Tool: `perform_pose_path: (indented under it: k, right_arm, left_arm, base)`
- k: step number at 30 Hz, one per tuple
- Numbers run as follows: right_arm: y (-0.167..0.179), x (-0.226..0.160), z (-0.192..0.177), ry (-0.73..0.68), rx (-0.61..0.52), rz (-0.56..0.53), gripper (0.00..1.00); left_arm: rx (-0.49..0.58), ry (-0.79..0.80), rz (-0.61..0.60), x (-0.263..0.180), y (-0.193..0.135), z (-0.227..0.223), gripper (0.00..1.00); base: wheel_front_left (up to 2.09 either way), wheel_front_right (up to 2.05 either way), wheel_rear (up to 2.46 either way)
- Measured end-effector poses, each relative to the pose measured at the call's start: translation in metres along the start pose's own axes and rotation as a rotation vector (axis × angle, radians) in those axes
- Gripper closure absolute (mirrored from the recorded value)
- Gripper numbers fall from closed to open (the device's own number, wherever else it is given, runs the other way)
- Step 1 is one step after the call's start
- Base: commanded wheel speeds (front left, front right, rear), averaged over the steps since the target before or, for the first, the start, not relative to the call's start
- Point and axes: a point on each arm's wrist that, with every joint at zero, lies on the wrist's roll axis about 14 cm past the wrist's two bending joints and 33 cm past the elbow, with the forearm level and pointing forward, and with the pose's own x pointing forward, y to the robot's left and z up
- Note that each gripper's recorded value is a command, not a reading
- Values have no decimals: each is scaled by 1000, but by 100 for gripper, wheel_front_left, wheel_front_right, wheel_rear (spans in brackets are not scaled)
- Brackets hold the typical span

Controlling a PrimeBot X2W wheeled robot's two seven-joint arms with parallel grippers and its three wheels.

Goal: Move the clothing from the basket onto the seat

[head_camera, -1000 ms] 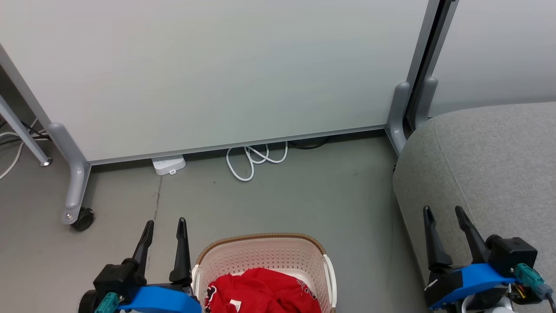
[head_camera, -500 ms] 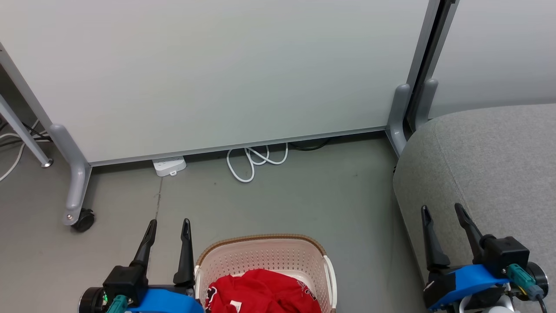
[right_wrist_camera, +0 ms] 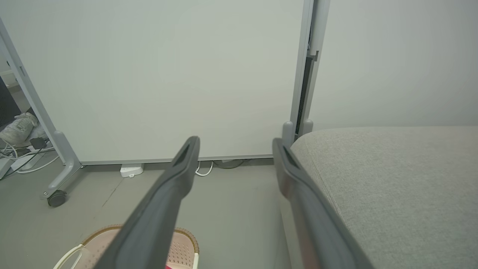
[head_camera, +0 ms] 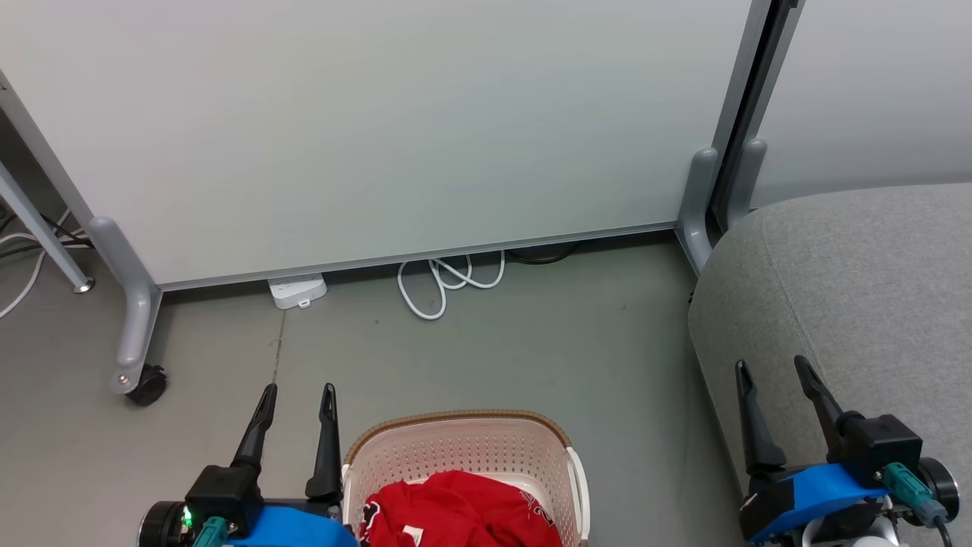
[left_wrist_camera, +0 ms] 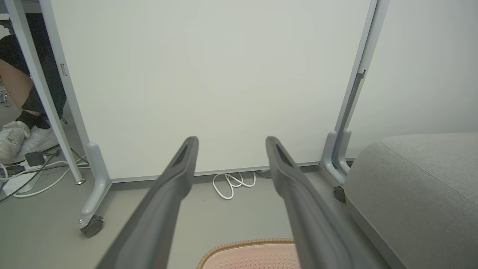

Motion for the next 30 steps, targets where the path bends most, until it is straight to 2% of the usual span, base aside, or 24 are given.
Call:
perform_pose_path:
  k: [8,15,24,30]
  right_arm:
    - [0,-1,-3,6,4,0,0]
    - [1,13,-4,-4,11,6,0]
    - [-3,50,-15,-4,13,10,0]
    - [-11,67,-44,45,31,-4,0]
  left_arm:
    - [1,23,-10,1,-3,-8,0]
    - [9,125,-65,12,-14,-43,0]
    - [44,359,-172,32,-30,-124,0]
    - [62,513,-272,46,-48,-185,0]
  base:
    - [0,0,0]
    - [0,0,0]
    - [0,0,0]
    - [0,0,0]
